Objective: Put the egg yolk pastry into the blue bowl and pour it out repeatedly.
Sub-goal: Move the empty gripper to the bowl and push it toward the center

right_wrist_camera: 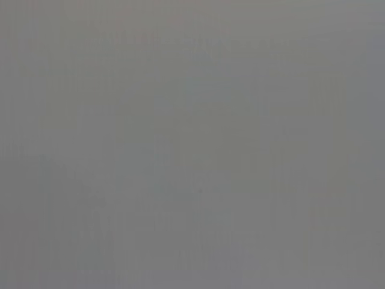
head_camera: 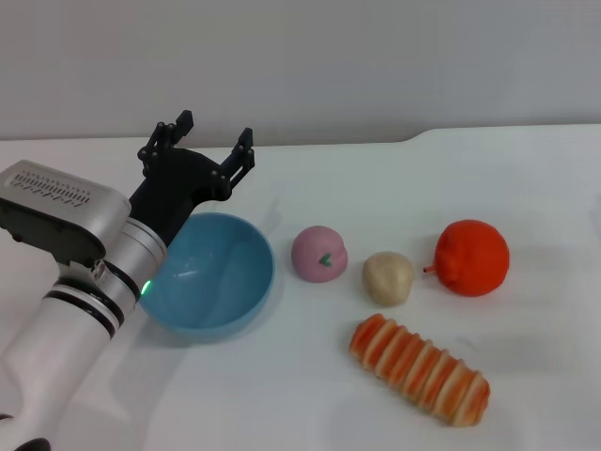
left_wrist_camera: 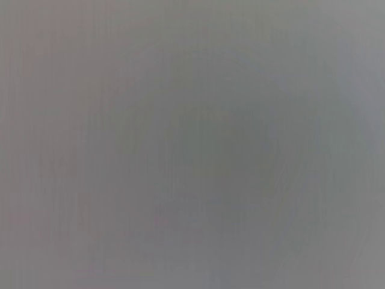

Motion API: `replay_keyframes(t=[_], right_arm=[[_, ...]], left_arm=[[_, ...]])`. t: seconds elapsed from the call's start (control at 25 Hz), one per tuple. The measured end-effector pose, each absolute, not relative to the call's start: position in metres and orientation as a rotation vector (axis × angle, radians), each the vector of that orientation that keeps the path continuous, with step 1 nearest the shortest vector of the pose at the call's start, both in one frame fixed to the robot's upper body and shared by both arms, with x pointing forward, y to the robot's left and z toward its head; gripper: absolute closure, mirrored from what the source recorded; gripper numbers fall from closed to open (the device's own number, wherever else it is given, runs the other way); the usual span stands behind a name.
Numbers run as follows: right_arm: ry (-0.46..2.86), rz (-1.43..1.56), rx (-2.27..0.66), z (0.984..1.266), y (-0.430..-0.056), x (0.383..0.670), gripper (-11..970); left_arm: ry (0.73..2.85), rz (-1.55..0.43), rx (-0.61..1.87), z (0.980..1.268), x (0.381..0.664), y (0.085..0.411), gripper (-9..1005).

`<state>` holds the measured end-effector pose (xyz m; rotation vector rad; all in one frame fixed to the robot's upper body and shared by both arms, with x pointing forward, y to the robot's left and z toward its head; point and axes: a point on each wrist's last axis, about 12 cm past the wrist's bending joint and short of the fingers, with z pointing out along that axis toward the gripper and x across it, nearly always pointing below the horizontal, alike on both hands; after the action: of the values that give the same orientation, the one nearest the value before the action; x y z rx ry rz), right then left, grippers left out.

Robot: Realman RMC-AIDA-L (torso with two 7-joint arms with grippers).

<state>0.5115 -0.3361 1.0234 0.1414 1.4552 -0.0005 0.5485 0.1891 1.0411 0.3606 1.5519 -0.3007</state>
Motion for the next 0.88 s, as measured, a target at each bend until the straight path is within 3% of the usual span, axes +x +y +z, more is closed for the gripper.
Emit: replay_keyframes(t=[0.64, 0.88], right_arm=[[1.459, 0.000, 0.143, 1.023, -0.336, 0.511, 194], [1.462, 0.000, 0.146, 1.022, -0.336, 0.510, 194]], left_arm=[[1.553, -0.307, 0.371, 1.042, 0.549, 0.187, 196], [1.550, -0.337, 0.341, 1.055, 0.558, 0.182, 195]])
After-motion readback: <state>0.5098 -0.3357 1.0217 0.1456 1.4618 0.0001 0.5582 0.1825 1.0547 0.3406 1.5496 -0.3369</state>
